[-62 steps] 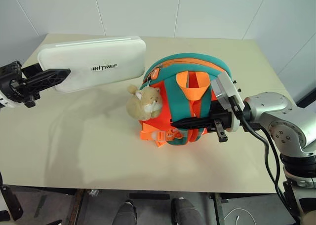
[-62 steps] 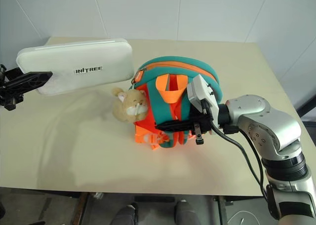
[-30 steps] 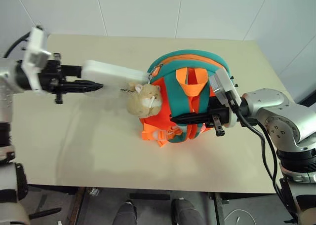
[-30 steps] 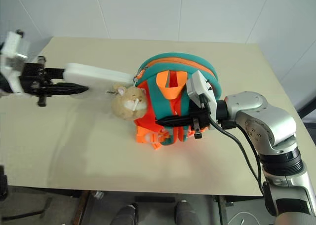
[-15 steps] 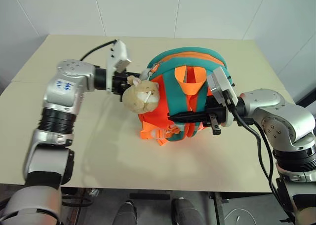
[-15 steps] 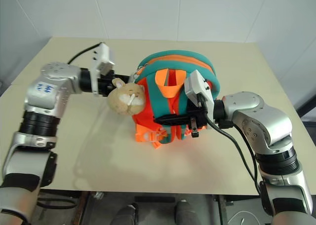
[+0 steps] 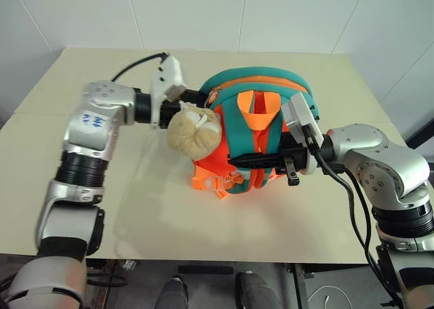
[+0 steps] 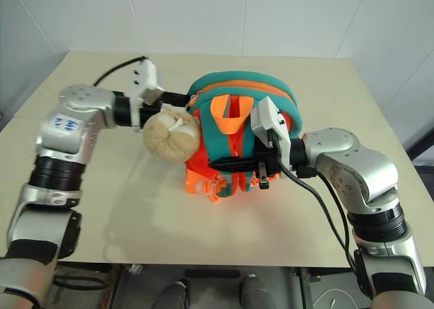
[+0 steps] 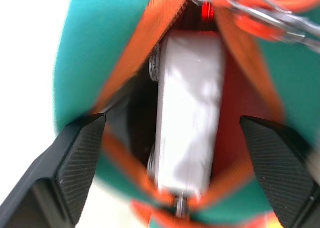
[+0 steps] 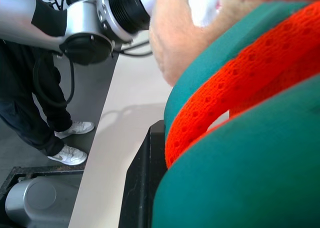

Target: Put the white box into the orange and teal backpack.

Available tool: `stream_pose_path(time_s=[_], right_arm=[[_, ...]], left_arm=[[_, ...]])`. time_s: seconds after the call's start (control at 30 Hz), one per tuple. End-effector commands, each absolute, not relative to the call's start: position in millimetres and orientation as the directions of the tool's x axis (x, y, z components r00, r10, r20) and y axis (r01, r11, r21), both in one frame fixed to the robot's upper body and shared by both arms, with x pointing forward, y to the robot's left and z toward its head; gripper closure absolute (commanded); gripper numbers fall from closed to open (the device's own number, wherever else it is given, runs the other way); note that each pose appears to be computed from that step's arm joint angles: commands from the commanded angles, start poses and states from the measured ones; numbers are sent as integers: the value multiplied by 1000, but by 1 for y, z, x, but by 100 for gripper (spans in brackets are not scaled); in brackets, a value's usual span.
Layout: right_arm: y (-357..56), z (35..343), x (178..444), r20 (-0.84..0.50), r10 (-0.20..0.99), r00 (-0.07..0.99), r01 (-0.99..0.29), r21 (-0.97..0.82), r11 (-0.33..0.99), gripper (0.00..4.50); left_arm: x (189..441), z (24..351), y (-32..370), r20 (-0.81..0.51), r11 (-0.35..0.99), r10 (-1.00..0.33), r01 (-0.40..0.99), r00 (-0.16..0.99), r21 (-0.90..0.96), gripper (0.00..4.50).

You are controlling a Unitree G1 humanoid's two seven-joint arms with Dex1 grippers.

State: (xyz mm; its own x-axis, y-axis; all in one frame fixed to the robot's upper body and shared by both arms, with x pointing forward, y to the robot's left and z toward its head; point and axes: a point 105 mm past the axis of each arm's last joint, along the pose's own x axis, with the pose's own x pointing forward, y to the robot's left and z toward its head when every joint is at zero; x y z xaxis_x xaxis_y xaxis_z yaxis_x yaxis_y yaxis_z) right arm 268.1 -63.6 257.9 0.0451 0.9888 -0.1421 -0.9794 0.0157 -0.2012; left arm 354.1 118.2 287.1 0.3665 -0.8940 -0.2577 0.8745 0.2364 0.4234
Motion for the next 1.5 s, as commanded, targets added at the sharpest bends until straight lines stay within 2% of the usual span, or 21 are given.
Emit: stream_pose_path(time_s=[0.03, 0.17, 0.23, 0.37, 0.5, 0.6, 0.73, 1.0, 1.17, 1.33, 1.5], right_arm=[[-61, 266, 260, -119, 993, 27, -968, -250, -4, 450], [-61, 266, 261, -116, 993, 25, -969, -249, -5, 450], [-60, 265, 262, -116, 993, 23, -969, -248, -6, 450], [-59, 266, 263, -114, 993, 17, -969, -249, -12, 450], [-58, 266, 265, -113, 993, 16, -968, -250, -13, 450], [-58, 266, 266, -112, 994, 16, -968, -250, -12, 450], [-57, 267, 267, -110, 994, 16, -968, -250, -12, 450], [-58, 266, 267, -108, 994, 23, -967, -253, -5, 450], [-58, 266, 266, -105, 994, 32, -967, -254, 4, 450], [-58, 266, 265, -103, 994, 40, -966, -258, 12, 450], [-59, 266, 264, -99, 994, 46, -966, -258, 19, 450]], left_arm=[[335, 301, 145, -250, 243, -887, 852, 389, 464, 2], [319, 300, 172, -254, 275, -867, 837, 429, 473, 2], [319, 300, 178, -245, 304, -853, 821, 460, 483, 2], [332, 309, 187, -128, 435, -808, 729, 575, 529, 2], [329, 309, 183, -84, 462, -814, 728, 575, 506, 2], [342, 307, 182, -57, 521, -786, 711, 615, 473, 64], [356, 298, 172, -78, 530, -791, 743, 607, 409, 195], [370, 286, 131, -105, 442, -869, 855, 484, 272, 446], [377, 273, 103, -133, 361, -910, 909, 392, 211, 446], [382, 264, 93, -156, 345, -913, 919, 376, 193, 446], [374, 289, 112, -59, 400, -898, 865, 436, 302, 446]])
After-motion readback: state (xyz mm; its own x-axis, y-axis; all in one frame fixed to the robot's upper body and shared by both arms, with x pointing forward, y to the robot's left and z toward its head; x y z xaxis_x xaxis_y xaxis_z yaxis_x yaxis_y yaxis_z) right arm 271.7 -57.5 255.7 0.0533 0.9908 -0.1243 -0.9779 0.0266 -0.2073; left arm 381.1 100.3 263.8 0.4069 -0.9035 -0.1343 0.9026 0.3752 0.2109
